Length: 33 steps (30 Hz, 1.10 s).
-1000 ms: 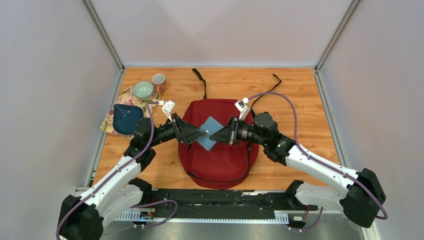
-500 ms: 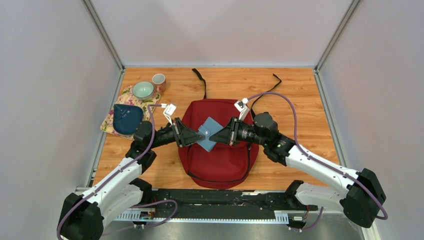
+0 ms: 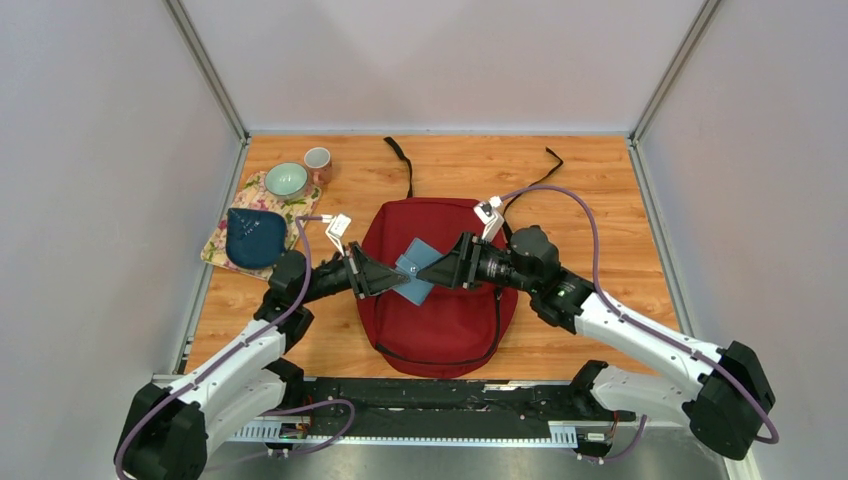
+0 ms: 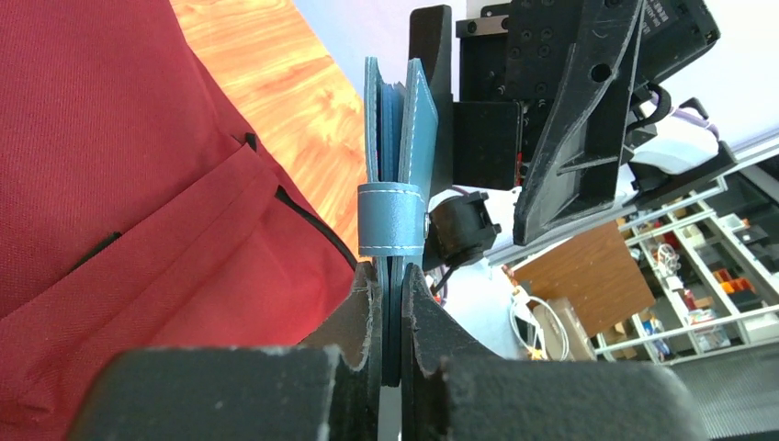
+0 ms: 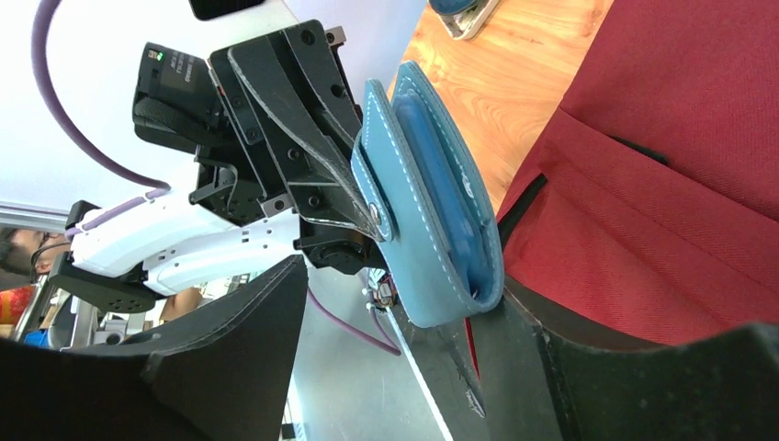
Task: Pack the student bag
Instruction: Pick up the personal item from the center of the board.
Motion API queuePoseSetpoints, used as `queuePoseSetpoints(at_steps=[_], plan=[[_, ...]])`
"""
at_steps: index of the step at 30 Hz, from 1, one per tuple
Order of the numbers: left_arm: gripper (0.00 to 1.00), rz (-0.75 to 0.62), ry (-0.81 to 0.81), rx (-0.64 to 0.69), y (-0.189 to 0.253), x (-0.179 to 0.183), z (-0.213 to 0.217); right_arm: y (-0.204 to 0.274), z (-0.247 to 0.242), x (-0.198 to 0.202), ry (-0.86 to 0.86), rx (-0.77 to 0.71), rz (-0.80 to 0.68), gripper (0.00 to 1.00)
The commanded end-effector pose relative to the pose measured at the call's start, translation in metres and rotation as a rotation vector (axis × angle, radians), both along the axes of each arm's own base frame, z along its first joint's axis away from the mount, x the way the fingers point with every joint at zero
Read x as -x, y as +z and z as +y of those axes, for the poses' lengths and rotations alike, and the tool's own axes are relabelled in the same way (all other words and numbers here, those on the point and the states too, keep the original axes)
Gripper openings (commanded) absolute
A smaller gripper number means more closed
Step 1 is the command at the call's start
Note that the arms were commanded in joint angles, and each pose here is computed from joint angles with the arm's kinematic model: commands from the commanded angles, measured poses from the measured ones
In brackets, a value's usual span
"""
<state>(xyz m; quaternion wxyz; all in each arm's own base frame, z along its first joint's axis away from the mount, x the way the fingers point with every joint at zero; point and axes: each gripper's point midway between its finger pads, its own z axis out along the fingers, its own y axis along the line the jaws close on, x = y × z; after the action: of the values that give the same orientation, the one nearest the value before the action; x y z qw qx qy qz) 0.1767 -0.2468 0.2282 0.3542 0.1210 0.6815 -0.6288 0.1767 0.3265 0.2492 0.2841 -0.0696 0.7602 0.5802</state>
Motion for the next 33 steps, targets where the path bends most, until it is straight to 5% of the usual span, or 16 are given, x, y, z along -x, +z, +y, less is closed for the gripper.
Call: queuePoseSetpoints(at_steps=[1,9,15,18,21,22,25,33], plan=[[0.0,-0.056,0.031,0.093,0.019,-0.001,0.002,0.007,-0.007,-0.008,-0.057,-0.025,-0.025,0.67],[0.0,-0.061,0.035,0.184,0.029,0.002,0.004,-0.005,0.004,-0.01,-0.03,-0.039,0.024,0.65],[0.0,-0.043,0.032,0.174,0.023,0.002,0.003,0.0,0.011,-0.008,0.004,-0.083,0.033,0.31],[0.0,-0.007,0.032,0.152,0.014,0.0,0.002,0.003,0.01,-0.007,0.004,-0.095,0.027,0.02],[0.29,0.025,0.037,0.11,0.002,-0.003,0.001,0.001,0.005,-0.011,-0.032,-0.082,0.024,0.0],[0.47,0.033,0.04,0.096,0.0,-0.004,0.001,0.0,0.003,-0.012,-0.047,-0.074,0.023,0.0],[0.63,0.042,0.065,0.018,-0.011,-0.011,0.001,-0.008,-0.013,-0.021,-0.14,-0.012,0.011,0.0],[0.75,-0.019,0.188,-0.296,-0.03,-0.045,0.015,-0.018,-0.101,-0.047,-0.57,0.123,-0.034,0.0]])
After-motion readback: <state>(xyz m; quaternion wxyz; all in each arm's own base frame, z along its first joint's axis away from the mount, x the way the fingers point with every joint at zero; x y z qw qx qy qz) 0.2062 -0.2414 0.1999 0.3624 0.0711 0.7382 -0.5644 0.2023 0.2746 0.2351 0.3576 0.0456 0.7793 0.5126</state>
